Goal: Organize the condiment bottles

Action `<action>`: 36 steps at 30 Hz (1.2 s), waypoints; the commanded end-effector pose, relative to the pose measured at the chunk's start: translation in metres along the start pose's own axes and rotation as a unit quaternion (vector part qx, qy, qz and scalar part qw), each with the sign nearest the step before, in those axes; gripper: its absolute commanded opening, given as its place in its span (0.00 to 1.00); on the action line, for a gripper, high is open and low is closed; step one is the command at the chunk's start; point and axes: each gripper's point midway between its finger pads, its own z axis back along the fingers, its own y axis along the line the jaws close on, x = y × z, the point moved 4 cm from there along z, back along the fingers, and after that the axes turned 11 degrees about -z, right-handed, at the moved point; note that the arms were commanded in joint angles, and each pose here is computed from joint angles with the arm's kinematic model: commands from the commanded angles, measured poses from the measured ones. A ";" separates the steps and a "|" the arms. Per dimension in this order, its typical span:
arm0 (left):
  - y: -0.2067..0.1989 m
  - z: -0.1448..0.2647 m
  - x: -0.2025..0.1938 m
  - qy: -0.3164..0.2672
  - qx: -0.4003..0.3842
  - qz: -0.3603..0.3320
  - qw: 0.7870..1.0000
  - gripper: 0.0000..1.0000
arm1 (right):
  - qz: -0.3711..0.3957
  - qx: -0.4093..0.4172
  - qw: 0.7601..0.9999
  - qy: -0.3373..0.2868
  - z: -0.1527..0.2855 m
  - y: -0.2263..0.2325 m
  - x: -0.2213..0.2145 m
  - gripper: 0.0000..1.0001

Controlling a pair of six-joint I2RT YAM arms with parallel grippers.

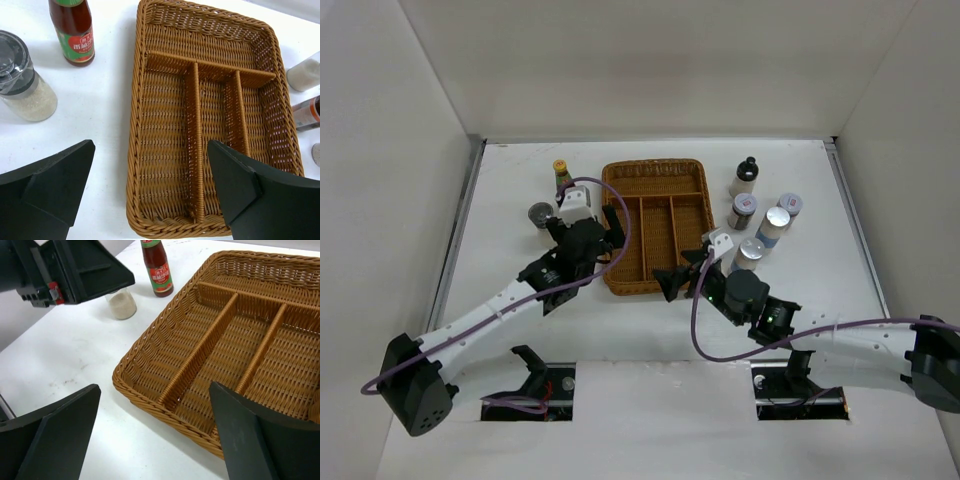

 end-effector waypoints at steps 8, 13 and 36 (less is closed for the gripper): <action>-0.041 0.008 0.025 -0.061 -0.071 0.007 0.996 1.00 | -0.009 0.021 0.999 -0.040 0.003 0.009 0.024 0.52; -0.056 0.021 0.027 -0.094 -0.111 -0.012 0.989 1.00 | -0.041 0.021 0.993 -0.106 0.032 0.004 0.057 0.31; 0.082 -0.037 0.034 -0.055 0.171 0.014 0.984 0.96 | -0.073 -0.057 0.991 -0.098 0.033 -0.025 0.055 1.00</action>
